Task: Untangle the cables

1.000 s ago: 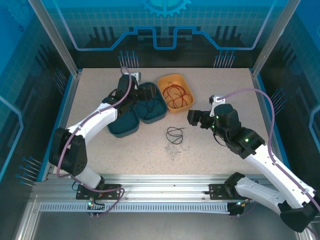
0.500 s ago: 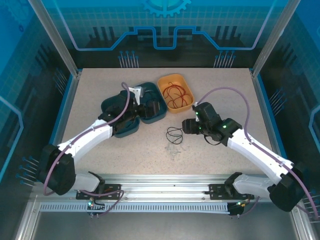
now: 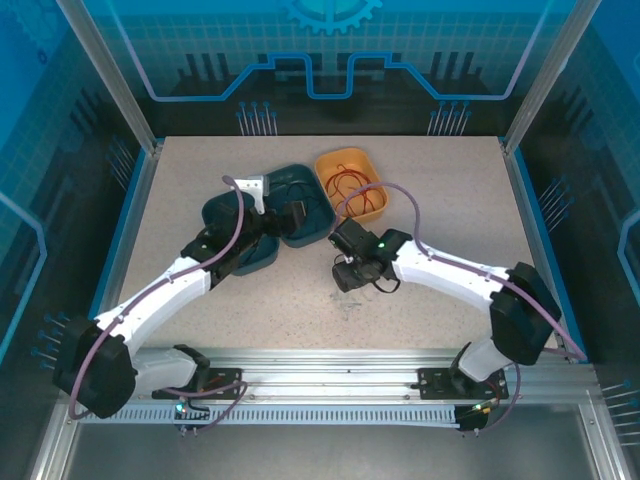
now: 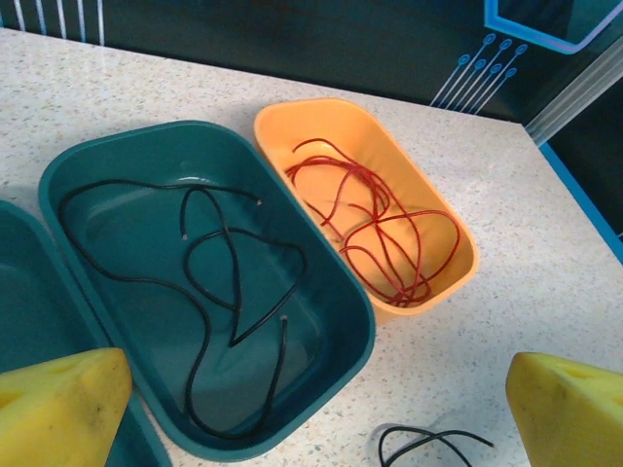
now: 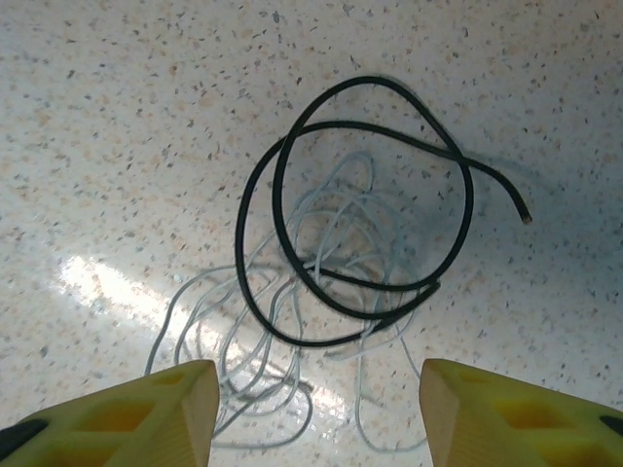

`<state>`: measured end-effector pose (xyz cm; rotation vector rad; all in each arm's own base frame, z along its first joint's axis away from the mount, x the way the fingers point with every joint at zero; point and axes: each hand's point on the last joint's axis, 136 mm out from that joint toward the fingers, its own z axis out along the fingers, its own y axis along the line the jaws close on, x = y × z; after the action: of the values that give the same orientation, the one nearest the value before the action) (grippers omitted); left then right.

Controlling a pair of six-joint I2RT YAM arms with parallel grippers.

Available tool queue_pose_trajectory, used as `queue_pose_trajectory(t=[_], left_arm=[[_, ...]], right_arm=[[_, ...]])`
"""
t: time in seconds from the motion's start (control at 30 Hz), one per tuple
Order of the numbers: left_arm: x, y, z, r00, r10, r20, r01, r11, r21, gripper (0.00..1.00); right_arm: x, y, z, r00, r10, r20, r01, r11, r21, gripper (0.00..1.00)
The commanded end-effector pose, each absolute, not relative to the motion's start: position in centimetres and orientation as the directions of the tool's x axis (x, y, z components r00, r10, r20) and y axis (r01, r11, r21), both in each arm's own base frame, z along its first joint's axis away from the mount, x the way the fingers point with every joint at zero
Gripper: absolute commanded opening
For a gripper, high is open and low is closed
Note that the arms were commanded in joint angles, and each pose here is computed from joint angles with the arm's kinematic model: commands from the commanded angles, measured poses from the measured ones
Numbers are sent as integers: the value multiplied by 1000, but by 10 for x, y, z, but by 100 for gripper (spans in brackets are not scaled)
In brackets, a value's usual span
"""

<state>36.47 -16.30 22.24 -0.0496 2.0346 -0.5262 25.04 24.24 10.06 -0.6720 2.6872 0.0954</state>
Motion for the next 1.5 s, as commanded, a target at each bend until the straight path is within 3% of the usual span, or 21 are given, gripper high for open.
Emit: queue_pose_trajectory(t=[0.0, 0.3, 0.5, 0.63, 0.93, 1.23, 1.47], left_arm=[[365, -151, 226, -470, -291, -833, 143, 906, -398, 99], [365, -140, 225, -461, -302, -834, 119, 911, -396, 99], [366, -139, 222, -467, -307, -829, 116, 908, -402, 99], [366, -138, 220, -468, -311, -827, 110, 908, -404, 99], [367, -153, 222, -482, -341, -807, 160, 871, -464, 99], [358, -212, 224, -601, -325, -730, 316, 743, -591, 99], [326, -278, 222, -682, -227, -695, 453, 616, -645, 89]], right_arm=[[259, 239, 98, -803, -496, -331, -487, 866, -115, 58], [278, 245, 72, -812, -521, -262, -497, 854, -156, 52], [289, 243, 68, -828, -502, -250, -471, 864, -177, 33], [294, 242, 85, -825, -483, -294, -449, 876, -177, 14], [285, 208, 144, -811, -411, -417, -354, 912, -210, 8], [275, 198, 197, -763, -310, -567, -305, 946, -106, 7], [278, 196, 217, -725, -204, -658, -267, 964, -4, 6]])
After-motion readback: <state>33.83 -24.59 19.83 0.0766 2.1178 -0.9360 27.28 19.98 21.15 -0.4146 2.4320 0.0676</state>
